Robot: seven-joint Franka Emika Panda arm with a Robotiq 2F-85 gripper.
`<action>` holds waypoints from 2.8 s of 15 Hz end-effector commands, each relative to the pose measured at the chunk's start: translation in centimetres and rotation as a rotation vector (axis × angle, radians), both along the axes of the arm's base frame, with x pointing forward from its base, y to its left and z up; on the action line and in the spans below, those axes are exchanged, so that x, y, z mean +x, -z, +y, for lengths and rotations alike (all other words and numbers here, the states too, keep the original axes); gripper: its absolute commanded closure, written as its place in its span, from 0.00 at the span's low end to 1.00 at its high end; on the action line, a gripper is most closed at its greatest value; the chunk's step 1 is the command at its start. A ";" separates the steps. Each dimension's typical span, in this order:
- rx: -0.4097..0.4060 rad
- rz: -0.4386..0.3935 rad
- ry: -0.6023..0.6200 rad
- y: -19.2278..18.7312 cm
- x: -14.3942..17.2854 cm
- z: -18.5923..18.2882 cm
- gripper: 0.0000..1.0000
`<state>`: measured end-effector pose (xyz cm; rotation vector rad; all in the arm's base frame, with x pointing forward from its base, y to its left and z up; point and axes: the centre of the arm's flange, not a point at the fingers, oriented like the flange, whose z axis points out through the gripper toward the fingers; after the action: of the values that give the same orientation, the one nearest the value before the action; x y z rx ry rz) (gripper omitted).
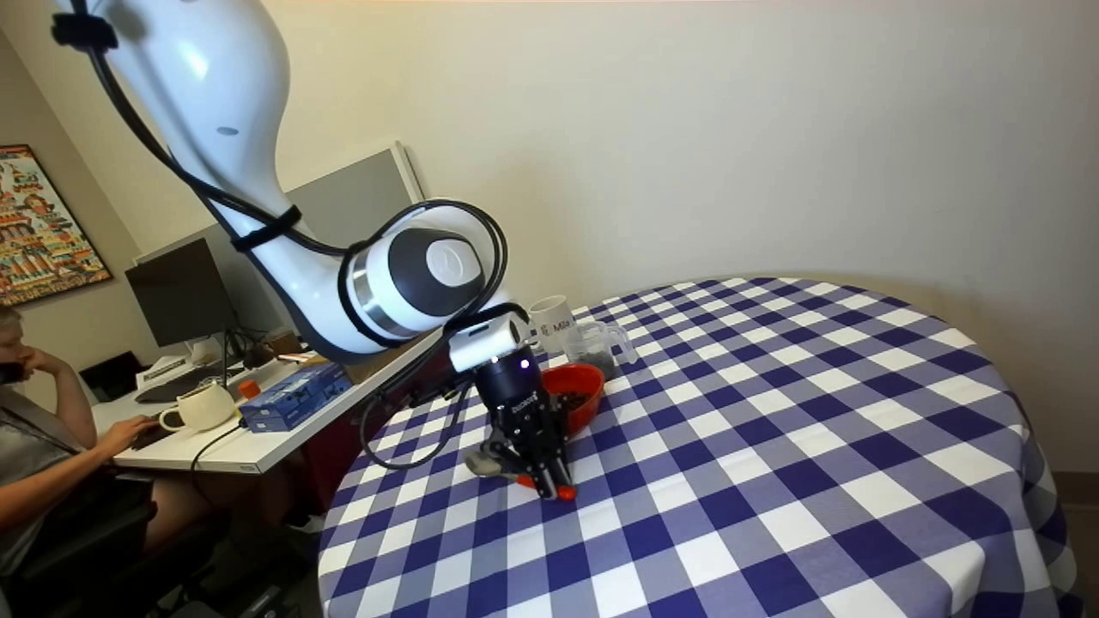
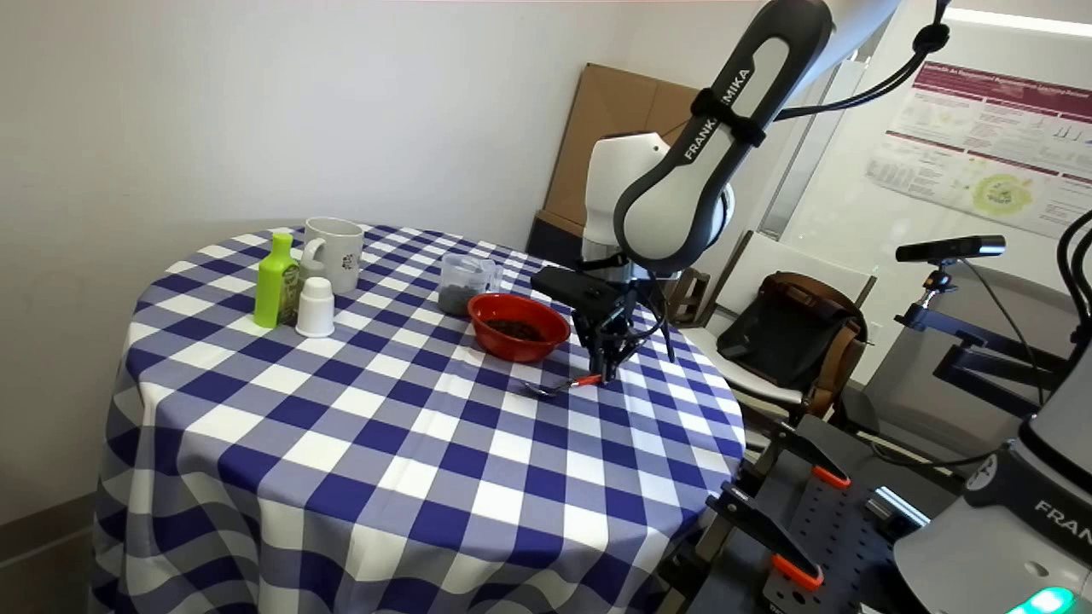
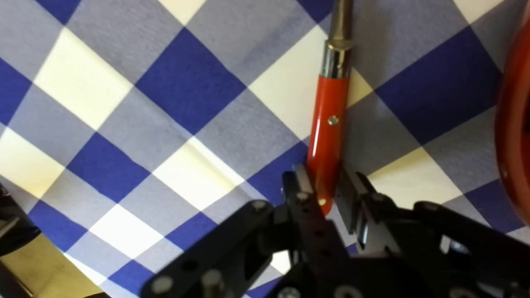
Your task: Transfer a spoonful of contents from the bowl into the jar
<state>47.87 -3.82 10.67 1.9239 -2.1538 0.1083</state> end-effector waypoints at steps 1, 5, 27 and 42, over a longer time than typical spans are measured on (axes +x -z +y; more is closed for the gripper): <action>0.010 -0.044 -0.004 -1.4 -0.4 0.5 0.95; 0.043 -0.030 -0.085 -4.6 -0.5 1.8 0.95; -0.547 -0.311 -0.186 -15.2 4.8 1.7 0.95; -0.845 -0.384 -0.190 -8.2 8.1 5.2 0.95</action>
<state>55.76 0.91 21.56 1.6853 -1.6616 1.2205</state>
